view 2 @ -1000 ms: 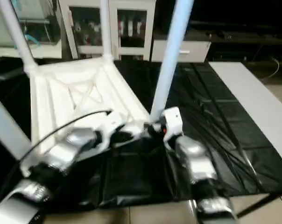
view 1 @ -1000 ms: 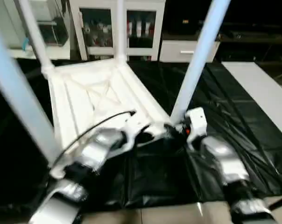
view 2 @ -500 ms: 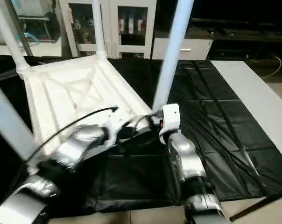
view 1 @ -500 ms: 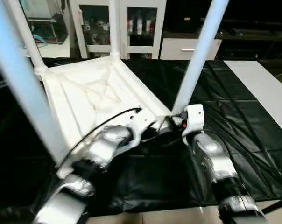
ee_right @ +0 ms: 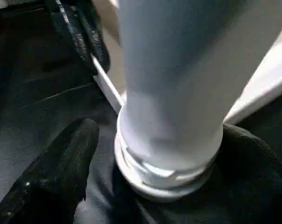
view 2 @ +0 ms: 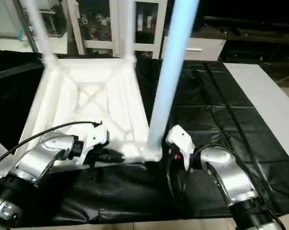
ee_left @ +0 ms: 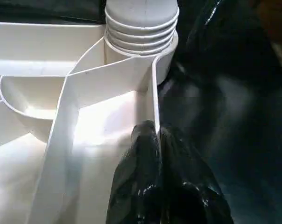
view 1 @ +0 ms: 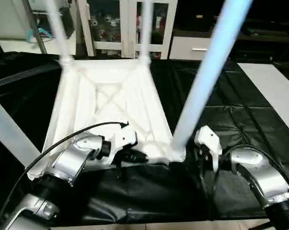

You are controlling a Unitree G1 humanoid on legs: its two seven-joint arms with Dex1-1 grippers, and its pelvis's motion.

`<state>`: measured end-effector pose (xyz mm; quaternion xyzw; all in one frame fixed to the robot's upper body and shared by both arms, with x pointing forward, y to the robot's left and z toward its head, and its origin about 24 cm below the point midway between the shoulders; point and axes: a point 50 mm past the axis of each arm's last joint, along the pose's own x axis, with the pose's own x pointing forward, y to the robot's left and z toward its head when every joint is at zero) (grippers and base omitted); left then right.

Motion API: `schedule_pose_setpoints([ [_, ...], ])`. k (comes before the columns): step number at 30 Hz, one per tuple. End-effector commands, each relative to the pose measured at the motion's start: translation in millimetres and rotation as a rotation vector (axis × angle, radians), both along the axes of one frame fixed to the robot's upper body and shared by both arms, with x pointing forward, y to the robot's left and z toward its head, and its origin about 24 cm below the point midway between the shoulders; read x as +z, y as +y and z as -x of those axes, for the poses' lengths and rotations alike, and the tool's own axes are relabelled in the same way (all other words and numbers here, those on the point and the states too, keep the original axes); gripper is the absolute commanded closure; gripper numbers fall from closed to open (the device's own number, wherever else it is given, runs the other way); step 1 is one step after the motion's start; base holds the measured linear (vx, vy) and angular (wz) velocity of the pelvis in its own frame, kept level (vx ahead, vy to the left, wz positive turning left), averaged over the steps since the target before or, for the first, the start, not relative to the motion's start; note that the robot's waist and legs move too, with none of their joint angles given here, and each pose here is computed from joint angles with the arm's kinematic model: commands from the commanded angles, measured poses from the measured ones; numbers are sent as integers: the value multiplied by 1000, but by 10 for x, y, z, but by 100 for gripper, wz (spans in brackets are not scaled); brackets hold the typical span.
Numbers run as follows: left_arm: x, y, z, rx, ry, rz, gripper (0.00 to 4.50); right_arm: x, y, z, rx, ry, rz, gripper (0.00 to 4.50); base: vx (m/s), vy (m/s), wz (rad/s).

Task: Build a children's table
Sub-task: Rotate leg to tighten

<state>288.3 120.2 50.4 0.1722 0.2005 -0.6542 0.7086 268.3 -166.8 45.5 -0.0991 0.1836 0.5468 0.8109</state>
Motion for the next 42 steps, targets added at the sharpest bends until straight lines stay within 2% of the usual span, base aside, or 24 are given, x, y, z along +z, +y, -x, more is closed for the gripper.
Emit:
schedule_pose_setpoints([
  [1, -89, -125, 118, -94, 45, -11, 450, 63, 68, 14, 43, -17, -36, 43, 0, 0, 0],
  [7, -77, -120, 141, -102, 47, -5, 450, 81, 70, -42, 0, -14, -94, 43, 0, 0, 0],
  [8, -79, -122, 146, -101, 47, -5, 450, 67, 68, -42, -4, -4, -103, 68, 0, 0, 0],
  [11, -83, -120, 146, -95, 46, -4, 450, 37, 62, -22, 7, 20, -98, 76, 0, 0, 0],
  [21, -103, -106, 170, -87, 55, -12, 450, -13, 11, 45, 42, 60, -70, 172, 0, 0, 0],
  [28, -107, -100, 180, -88, 66, -11, 450, -23, -1, 58, 32, 69, -73, 183, 0, 0, 0],
  [31, -103, -103, 149, -63, 60, -8, 450, -34, -11, 10, -22, 52, -65, 184, 0, 0, 0],
  [33, -102, -126, 88, -1, 39, 5, 450, -68, -19, -104, -141, 15, -46, 184, 0, 0, 0],
  [34, -102, -128, 83, 4, 37, 6, 450, -70, -19, -110, -148, 14, -45, 184, 0, 0, 0],
  [35, -107, -165, 2, 85, 8, 18, 450, -114, -17, -215, -272, -4, -34, 184, 0, 0, 0],
  [37, -113, -194, -53, 138, -7, 22, 450, -142, 0, -278, -351, -4, -38, 184, -27, 2, -1],
  [38, -120, -245, -141, 219, -34, 24, 450, -168, 64, -360, -456, -7, -49, 184, -60, 7, -4],
  [40, -127, -292, -202, 273, -46, 24, 450, -190, 123, -421, -542, -1, -56, 185, -56, 8, -4],
  [42, -115, -388, -327, 381, -76, 27, 450, -211, 273, -513, -660, 3, -70, 185, 0, 0, 0],
])
